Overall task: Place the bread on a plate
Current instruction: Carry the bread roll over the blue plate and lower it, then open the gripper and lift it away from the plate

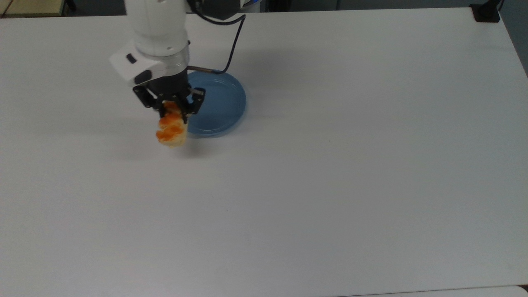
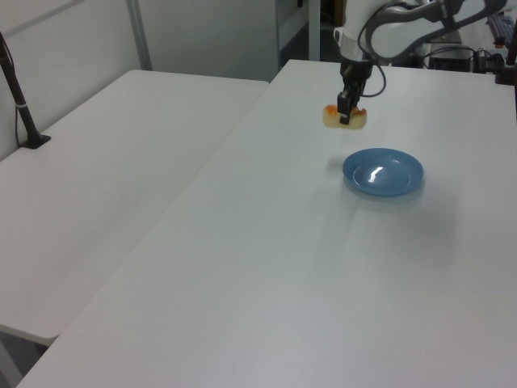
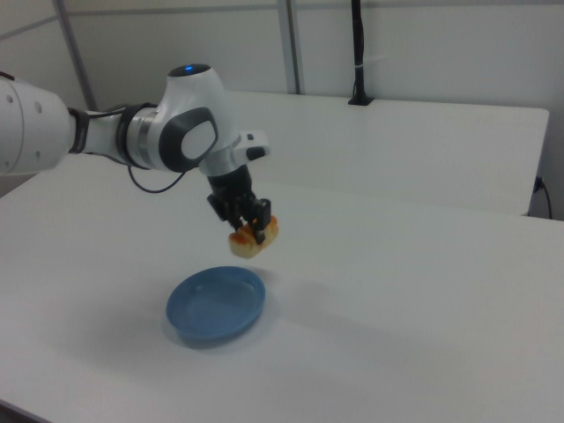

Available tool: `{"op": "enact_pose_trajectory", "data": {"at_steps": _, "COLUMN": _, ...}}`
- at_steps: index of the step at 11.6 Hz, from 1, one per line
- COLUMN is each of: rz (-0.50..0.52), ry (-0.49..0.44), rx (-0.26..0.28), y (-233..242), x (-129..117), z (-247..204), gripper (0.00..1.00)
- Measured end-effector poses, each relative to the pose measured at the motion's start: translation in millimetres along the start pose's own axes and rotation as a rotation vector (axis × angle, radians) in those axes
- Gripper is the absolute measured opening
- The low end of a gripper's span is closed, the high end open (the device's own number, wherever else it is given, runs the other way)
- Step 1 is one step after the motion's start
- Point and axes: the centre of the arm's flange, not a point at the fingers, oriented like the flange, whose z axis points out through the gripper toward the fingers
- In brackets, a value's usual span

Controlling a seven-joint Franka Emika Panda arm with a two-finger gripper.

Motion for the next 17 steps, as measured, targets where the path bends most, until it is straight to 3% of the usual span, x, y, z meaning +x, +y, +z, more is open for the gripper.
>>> {"op": "enact_pose_trajectory", "data": {"at_steps": 6, "rz": -0.094, "ry": -0.121, "rx": 0.022, "y": -34, "x": -56, "z": 38, "gripper": 0.51}}
{"op": "enact_pose_trajectory", "data": {"at_steps": 8, "rz": -0.113, "ry": -0.134, "rx": 0.025, "y": -44, "x": -64, "z": 41, "gripper": 0.59}}
{"op": "enact_pose_trajectory", "data": {"at_steps": 9, "rz": -0.120, "ry": -0.140, "rx": 0.025, "y": -48, "x": -66, "z": 44, "gripper": 0.64}}
{"op": "enact_pose_trajectory", "data": {"at_steps": 11, "rz": -0.122, "ry": -0.149, "rx": 0.026, "y": -49, "x": -68, "z": 47, "gripper": 0.92}}
{"op": "enact_pose_trajectory", "data": {"at_steps": 12, "rz": -0.122, "ry": -0.149, "rx": 0.026, "y": -49, "x": -68, "z": 48, "gripper": 1.00}}
{"op": "enact_pose_trajectory", "data": {"at_steps": 15, "rz": -0.123, "ry": -0.158, "rx": 0.025, "y": -50, "x": -61, "z": 32, "gripper": 1.00}}
{"op": "enact_pose_trajectory", "data": {"at_steps": 17, "rz": -0.092, "ry": -0.148, "rx": 0.034, "y": -55, "x": -39, "z": -20, "gripper": 1.00}}
